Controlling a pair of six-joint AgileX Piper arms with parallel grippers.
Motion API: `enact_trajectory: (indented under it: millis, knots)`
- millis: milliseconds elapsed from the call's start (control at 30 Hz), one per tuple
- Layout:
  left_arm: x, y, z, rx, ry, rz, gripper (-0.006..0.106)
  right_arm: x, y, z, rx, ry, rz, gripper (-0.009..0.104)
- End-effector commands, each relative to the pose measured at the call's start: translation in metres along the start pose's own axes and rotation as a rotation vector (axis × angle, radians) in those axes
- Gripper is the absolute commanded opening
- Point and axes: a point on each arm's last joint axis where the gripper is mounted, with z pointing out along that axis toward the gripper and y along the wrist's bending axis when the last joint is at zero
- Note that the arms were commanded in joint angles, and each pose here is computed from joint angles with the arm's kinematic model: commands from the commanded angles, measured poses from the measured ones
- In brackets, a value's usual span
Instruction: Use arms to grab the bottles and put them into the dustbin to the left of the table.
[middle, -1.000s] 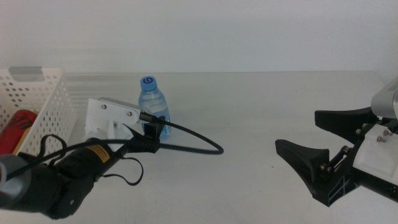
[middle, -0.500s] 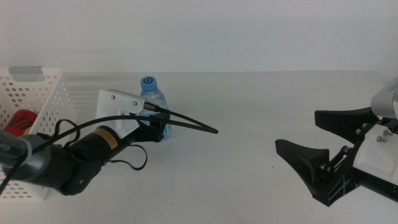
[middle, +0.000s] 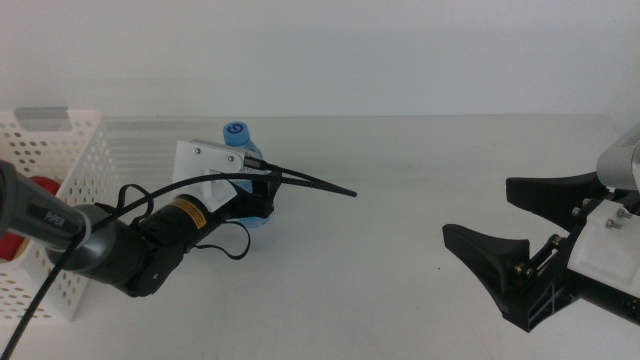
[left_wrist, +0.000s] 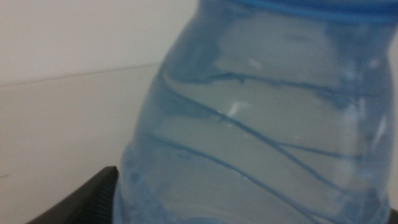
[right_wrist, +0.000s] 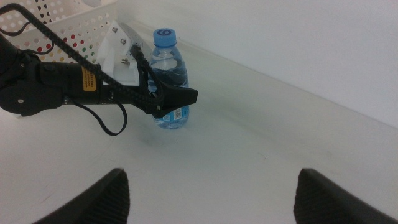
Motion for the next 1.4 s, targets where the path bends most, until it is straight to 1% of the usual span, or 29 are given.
enact_trajectory:
  millis: [0,67,133,200,267,333,433,467,533,633,800,933,1033,1133,1233,1367]
  knots:
    - [-0.032,-0.002,-0.001,-0.004,-0.158,-0.020,0.089,-0.015,0.000,-0.003,-0.002,-0.095,-0.019,0.075]
    - [-0.032,-0.002,-0.001,-0.007,-0.158,0.018,0.086,-0.015,0.000,-0.003,-0.002,-0.095,-0.019,0.075]
    - [-0.032,-0.002,-0.001,-0.012,-0.158,0.069,0.079,-0.015,0.000,-0.003,-0.002,-0.095,-0.019,0.075]
    - [-0.032,-0.002,-0.001,-0.015,-0.156,0.108,0.067,-0.015,0.000,-0.003,-0.002,-0.095,-0.019,0.075]
    - [-0.031,-0.002,-0.001,-0.006,-0.152,0.117,0.053,-0.015,0.000,-0.003,-0.002,-0.095,-0.019,0.075]
    - [-0.031,-0.004,-0.002,0.013,-0.147,0.100,0.037,-0.015,0.000,-0.003,-0.002,-0.095,-0.019,0.075]
    - [-0.037,-0.008,-0.010,0.032,-0.150,0.064,0.018,-0.015,0.000,-0.003,-0.002,-0.095,-0.019,0.075]
    - [-0.039,-0.009,-0.014,0.031,-0.151,0.062,0.013,-0.015,0.000,-0.003,-0.002,-0.095,-0.019,0.075]
    - [-0.047,-0.011,-0.022,0.022,-0.146,0.065,0.006,-0.015,0.000,-0.003,-0.002,-0.095,-0.019,0.075]
    - [-0.064,-0.014,-0.035,0.007,-0.132,0.066,0.004,-0.015,0.000,-0.003,-0.002,-0.095,-0.019,0.075]
    - [-0.099,-0.022,-0.060,-0.003,-0.073,0.083,0.004,-0.015,0.000,-0.003,-0.002,-0.095,-0.019,0.075]
    - [-0.121,-0.028,-0.082,-0.017,-0.033,0.052,0.004,-0.015,0.000,-0.003,-0.002,-0.095,-0.019,0.075]
    - [-0.132,-0.030,-0.097,-0.038,0.000,0.008,0.004,-0.015,0.000,-0.003,-0.002,-0.095,-0.019,0.075]
    - [-0.142,-0.031,-0.110,-0.082,0.066,-0.024,0.004,-0.015,0.000,-0.003,-0.002,-0.095,-0.019,0.075]
    - [-0.151,-0.035,-0.121,-0.107,0.102,0.000,0.004,-0.015,0.000,-0.003,-0.002,-0.095,-0.019,0.075]
    - [-0.162,-0.039,-0.131,-0.097,0.075,0.006,0.004,-0.015,0.000,-0.003,-0.002,-0.095,-0.019,0.075]
